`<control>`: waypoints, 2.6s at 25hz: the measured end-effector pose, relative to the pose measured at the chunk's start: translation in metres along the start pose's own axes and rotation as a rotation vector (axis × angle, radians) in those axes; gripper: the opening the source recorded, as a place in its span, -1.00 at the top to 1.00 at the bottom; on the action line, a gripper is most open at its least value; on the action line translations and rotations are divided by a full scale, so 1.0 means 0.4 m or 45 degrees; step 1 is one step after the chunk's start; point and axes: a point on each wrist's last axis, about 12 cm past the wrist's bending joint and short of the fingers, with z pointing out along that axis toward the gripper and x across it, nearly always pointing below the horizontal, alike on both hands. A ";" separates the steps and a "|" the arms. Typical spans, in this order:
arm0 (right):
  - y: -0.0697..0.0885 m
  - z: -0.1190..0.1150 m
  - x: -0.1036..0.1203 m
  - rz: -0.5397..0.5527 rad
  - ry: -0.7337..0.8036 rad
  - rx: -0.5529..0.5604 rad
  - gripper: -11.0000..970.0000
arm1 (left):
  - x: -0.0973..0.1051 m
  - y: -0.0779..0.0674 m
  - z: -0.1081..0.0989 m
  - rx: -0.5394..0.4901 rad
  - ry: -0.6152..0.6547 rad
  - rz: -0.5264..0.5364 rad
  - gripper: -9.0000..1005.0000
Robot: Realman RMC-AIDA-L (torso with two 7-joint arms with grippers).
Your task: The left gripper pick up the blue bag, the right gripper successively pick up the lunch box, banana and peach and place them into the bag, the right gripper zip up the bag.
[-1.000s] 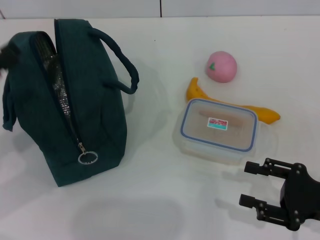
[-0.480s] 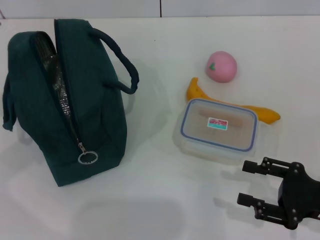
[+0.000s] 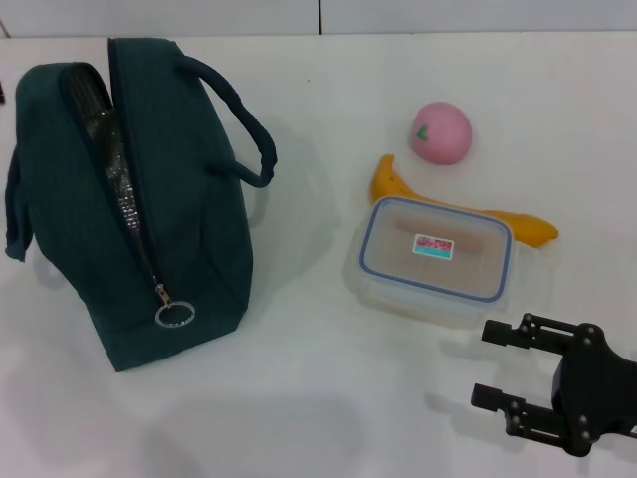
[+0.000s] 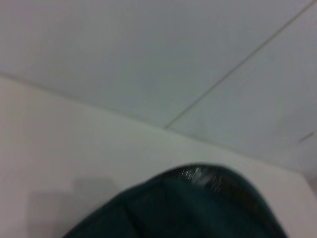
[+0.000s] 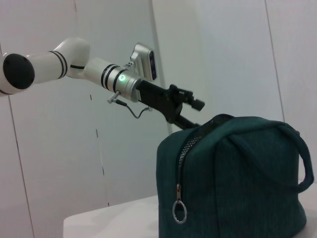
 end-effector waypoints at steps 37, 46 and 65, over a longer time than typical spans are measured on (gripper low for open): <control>-0.003 0.006 0.007 0.013 0.020 0.016 -0.29 | 0.015 0.016 0.102 0.049 0.211 0.008 -0.05; 0.000 0.007 0.006 0.026 -0.003 0.020 -0.29 | 0.016 0.013 0.102 0.063 0.212 0.001 0.58; 0.016 -0.058 -0.020 0.764 -0.534 0.310 -0.30 | 0.015 -0.032 0.086 0.289 0.193 -0.017 0.88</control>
